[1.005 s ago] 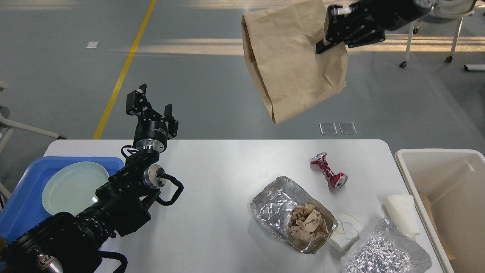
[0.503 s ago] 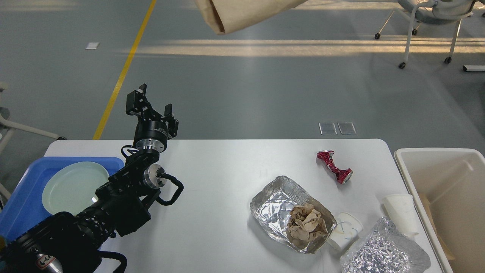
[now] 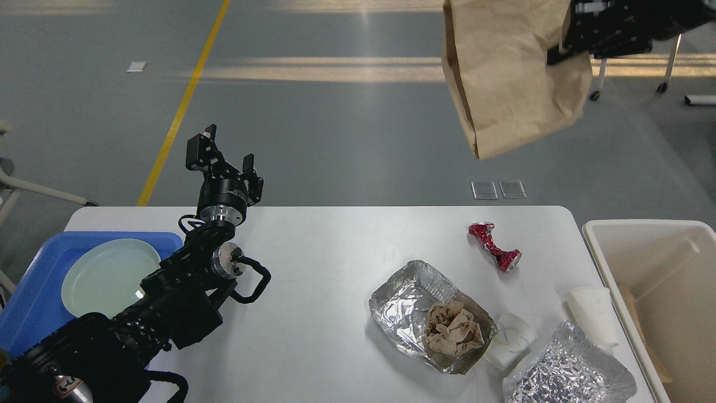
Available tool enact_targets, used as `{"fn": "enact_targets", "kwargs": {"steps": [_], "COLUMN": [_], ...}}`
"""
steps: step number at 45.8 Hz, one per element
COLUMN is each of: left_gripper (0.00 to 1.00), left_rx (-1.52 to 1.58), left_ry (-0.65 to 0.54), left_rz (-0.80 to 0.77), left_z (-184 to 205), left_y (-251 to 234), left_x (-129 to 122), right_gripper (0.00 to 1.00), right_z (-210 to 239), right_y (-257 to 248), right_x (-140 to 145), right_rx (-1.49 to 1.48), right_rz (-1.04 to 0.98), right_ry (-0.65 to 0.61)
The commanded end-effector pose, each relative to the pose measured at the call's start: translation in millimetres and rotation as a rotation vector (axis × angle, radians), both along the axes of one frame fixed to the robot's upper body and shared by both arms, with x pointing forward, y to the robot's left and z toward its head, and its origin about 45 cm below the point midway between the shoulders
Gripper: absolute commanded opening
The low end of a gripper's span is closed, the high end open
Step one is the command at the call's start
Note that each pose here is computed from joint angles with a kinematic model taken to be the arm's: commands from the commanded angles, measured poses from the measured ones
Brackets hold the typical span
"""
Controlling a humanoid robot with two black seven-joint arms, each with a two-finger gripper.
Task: Tidy desktop
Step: 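Lift the brown paper bag with the right gripper toward the white bin, then lower the bag into the white bin and open the right gripper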
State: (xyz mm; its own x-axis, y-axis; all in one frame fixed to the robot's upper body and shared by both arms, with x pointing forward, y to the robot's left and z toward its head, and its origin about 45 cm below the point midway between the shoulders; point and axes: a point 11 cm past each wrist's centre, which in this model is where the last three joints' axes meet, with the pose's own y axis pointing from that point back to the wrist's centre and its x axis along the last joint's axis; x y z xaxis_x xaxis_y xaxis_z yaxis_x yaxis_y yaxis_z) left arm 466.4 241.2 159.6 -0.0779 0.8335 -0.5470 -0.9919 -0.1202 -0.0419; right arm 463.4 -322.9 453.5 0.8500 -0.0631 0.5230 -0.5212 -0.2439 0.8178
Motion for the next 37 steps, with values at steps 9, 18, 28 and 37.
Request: {"fn": "enact_targets", "kwargs": {"steps": [9,18,28,37], "left_gripper": [0.99,0.99,0.99,0.99], "left_rx": [0.000,0.000,0.000,0.000], "left_ry": [0.000,0.000,0.000,0.000], "left_rz": [0.000,0.000,0.000,0.000], "left_z": [0,0,0,0], "left_y": [0,0,0,0], "left_x": [0,0,0,0], "right_gripper": [0.00,0.00,0.00,0.00], "right_z": [-82,-126,-196,-243], "right_y": [-104,-168,-197,-231], "right_x": [8,1,-24,-63], "right_rx": [-0.450,-0.630,-0.711,-0.848], "right_rz": [-0.176,-0.253,-0.249,-0.218], "right_ry": [-0.020,-0.073,-0.014,0.070]}}
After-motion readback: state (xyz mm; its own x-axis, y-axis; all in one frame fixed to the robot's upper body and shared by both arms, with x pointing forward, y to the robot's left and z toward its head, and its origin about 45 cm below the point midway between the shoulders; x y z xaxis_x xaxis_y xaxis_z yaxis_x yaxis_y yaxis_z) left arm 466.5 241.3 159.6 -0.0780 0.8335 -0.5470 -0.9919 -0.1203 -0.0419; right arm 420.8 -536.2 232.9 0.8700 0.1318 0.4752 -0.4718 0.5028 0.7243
